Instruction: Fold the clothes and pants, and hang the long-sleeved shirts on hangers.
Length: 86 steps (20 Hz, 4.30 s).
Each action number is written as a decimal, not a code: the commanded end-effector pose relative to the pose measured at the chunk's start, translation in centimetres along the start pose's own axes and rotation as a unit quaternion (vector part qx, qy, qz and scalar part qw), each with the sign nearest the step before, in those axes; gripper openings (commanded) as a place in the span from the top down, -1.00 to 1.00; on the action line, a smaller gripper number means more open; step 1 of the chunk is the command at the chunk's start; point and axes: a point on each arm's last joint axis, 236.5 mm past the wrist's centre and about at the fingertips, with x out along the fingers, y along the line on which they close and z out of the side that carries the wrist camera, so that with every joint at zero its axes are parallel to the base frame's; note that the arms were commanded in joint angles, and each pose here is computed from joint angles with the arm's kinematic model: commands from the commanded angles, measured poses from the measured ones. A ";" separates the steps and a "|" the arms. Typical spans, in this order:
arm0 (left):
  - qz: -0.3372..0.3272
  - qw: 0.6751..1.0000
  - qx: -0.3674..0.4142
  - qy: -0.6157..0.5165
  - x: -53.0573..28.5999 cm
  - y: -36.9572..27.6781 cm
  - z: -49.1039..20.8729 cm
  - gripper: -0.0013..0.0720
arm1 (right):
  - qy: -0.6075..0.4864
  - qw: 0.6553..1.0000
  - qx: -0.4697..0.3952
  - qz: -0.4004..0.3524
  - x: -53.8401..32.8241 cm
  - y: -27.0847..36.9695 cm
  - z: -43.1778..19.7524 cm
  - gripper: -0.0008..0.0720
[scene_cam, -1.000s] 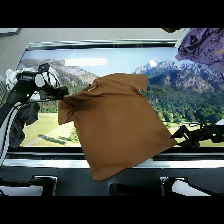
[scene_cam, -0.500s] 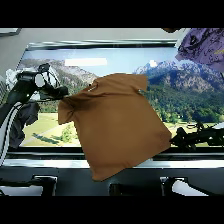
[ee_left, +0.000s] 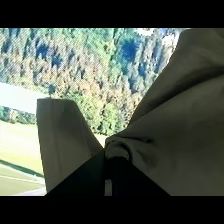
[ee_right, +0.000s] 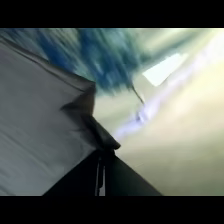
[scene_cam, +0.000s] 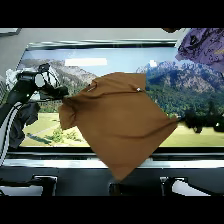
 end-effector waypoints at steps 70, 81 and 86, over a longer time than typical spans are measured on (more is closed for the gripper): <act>-0.149 0.832 -0.002 -0.534 -54.7 4.3 -2.0 0.91 | -0.543 0.714 -0.420 0.141 -48.8 33.5 -15.4 0.90; -0.090 0.935 0.013 -0.342 -33.8 -0.1 7.4 0.91 | -0.269 0.901 -0.335 0.064 -29.5 29.5 -2.7 0.90; -0.053 0.975 0.030 -0.214 -13.1 -3.2 12.6 0.91 | -0.099 0.958 -0.270 0.000 -11.8 24.7 5.8 0.90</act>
